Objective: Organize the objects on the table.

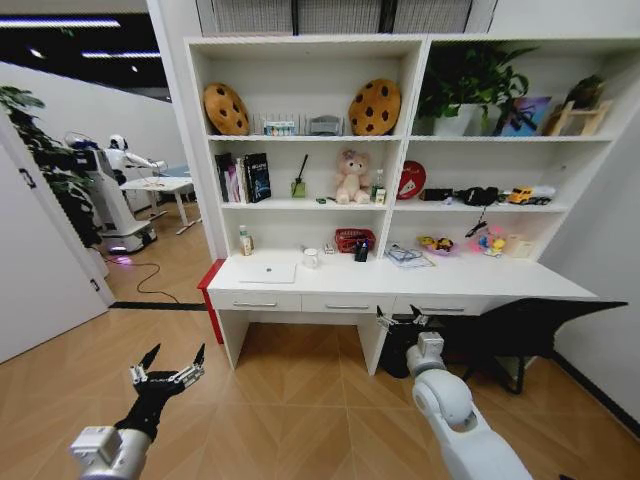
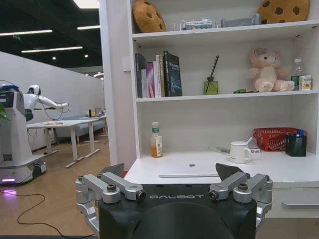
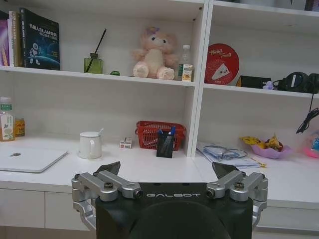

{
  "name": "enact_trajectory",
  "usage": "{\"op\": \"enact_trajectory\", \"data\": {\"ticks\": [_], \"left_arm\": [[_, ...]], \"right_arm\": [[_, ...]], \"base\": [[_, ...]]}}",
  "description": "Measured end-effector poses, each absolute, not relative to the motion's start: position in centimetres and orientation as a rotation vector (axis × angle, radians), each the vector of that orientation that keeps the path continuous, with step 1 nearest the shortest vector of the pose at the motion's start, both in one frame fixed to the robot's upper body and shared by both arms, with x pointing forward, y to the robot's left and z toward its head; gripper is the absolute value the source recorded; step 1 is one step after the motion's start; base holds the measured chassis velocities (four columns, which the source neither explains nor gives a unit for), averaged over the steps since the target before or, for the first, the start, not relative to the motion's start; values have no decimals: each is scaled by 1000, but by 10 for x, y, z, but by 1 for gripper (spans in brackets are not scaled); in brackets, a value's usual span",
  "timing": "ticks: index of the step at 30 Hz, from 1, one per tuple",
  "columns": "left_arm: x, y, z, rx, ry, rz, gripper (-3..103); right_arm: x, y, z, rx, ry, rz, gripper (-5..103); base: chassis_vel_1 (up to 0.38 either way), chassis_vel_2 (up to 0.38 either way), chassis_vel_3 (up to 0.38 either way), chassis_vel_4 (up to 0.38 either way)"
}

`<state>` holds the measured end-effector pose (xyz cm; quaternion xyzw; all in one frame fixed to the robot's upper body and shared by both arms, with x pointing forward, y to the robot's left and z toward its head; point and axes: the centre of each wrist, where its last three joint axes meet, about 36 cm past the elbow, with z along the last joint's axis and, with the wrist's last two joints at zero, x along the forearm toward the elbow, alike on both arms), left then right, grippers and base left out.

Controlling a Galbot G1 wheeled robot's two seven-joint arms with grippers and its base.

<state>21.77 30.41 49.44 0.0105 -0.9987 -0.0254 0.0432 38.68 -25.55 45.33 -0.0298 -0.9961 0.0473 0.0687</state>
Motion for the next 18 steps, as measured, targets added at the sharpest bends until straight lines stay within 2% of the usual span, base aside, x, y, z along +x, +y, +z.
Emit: {"op": "enact_trajectory", "data": {"ticks": [18], "left_arm": [[218, 304, 494, 32, -3054, -78, 100]], "right_arm": [[383, -258, 467, -31, -3075, 154, 100]], "base": [[0, 0, 0, 0]]}}
